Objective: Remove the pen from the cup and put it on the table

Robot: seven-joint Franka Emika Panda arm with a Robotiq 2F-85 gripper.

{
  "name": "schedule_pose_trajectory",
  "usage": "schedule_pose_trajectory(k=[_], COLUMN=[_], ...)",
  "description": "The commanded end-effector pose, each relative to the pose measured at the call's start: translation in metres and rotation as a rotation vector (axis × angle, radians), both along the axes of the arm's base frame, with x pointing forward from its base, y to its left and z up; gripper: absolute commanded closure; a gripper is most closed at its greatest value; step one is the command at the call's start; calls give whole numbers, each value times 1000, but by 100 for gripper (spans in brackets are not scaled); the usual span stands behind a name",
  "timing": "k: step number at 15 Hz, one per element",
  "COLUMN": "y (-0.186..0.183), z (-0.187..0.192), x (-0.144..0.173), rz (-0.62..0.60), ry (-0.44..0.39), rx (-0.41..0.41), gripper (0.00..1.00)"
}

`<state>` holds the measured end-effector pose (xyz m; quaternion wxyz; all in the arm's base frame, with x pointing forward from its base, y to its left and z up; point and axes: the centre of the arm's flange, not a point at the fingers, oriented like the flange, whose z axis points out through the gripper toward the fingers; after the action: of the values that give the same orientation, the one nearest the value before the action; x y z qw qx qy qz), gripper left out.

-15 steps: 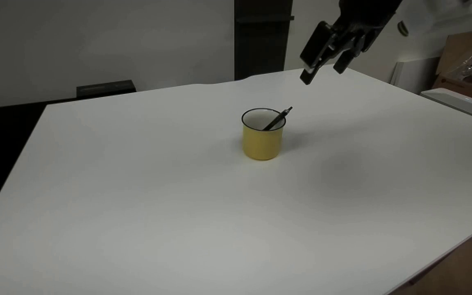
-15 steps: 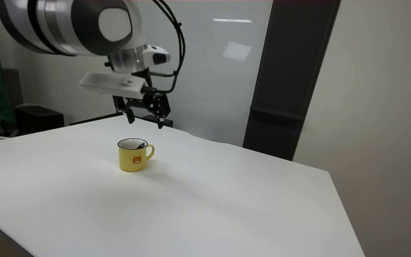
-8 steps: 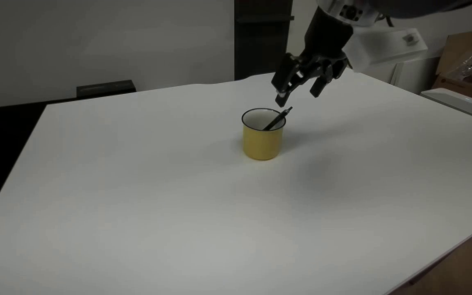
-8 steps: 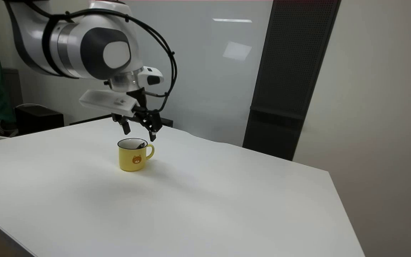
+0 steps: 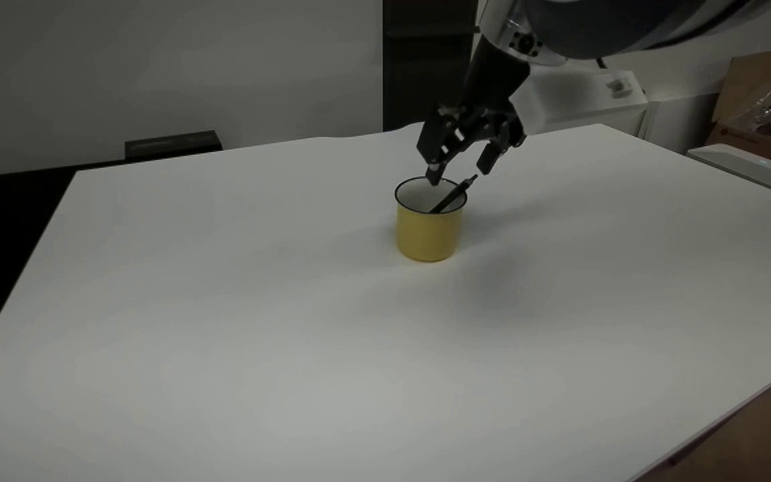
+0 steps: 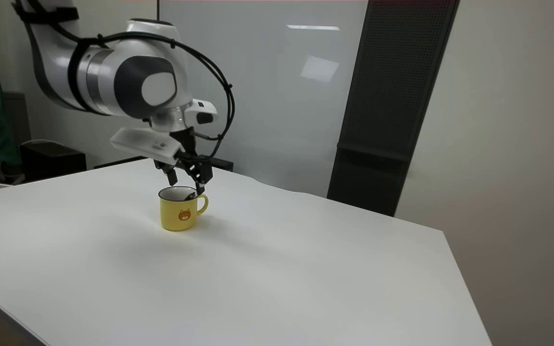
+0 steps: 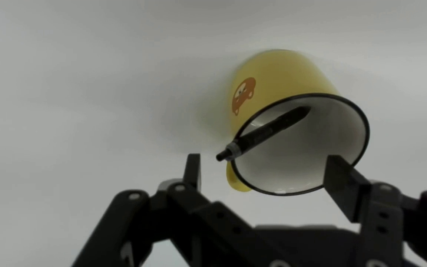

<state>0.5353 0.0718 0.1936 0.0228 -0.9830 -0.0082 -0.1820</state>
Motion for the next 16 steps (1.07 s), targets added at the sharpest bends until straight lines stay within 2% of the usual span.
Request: schedule_pose_trajectory(k=[1,8,10,15,16], y=[0,-5,-11,-23,-24], z=[0,8,12,25,28], x=[15,12,9,4,3], rz=[-60,-95,-124,-170,-174], ry=[-2,29,54,86,90], rx=[26,36,34,38,38], gripper=[45,94,100,100,74])
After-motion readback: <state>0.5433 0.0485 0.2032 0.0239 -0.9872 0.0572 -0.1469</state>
